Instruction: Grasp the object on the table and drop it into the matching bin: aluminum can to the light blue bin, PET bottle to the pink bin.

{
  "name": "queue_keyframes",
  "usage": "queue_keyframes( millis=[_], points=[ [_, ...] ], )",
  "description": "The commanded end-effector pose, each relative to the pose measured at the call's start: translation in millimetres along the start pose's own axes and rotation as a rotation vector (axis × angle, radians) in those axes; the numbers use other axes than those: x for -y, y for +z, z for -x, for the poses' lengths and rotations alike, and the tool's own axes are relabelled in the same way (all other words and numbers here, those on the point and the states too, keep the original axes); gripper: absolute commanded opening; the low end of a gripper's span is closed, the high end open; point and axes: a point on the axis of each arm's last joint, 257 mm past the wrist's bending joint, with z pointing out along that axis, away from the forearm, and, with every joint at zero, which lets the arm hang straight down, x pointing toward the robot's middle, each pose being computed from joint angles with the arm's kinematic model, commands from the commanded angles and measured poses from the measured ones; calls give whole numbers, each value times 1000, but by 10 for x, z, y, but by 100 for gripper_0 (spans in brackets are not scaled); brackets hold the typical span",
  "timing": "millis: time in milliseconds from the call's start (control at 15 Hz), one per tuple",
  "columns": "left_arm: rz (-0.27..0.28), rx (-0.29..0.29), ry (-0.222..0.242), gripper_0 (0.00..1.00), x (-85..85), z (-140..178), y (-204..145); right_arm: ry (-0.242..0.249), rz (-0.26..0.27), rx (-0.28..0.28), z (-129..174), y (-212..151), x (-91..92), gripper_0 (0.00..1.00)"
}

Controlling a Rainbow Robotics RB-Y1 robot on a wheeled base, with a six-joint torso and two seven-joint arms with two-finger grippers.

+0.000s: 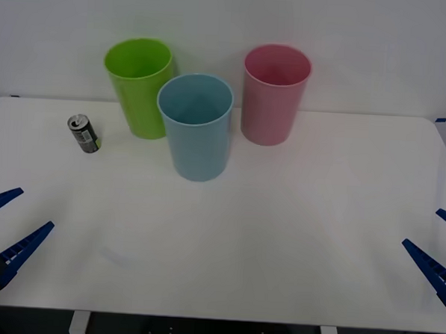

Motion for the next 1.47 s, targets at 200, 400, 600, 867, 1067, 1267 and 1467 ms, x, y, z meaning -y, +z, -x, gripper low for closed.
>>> queue_keyframes(
  millis=[200, 400, 600, 867, 1067, 1267, 1467],
  points=[
    [36, -2, -24, 100, -56, -66, -104, 0, 0, 0, 0, 0, 0, 100],
    [40, 4, -8, 100, -81, 23, -129, 0, 0, 0, 0, 0, 0, 100],
    [69, -19, 2, 100, -156, -39, -130, 0, 0, 0, 0, 0, 0, 100],
    [147, -44, -7, 100, -320, -174, -67, 0, 0, 0, 0, 0, 0, 100],
    [209, -100, 22, 100, -474, -338, -27, 0, 0, 0, 0, 0, 0, 100],
    [265, -119, 17, 100, -585, -451, 77, 0, 0, 0, 0, 0, 0, 100],
    [321, -137, 35, 100, -712, -532, 191, 0, 0, 0, 0, 0, 0, 100]
  ],
)
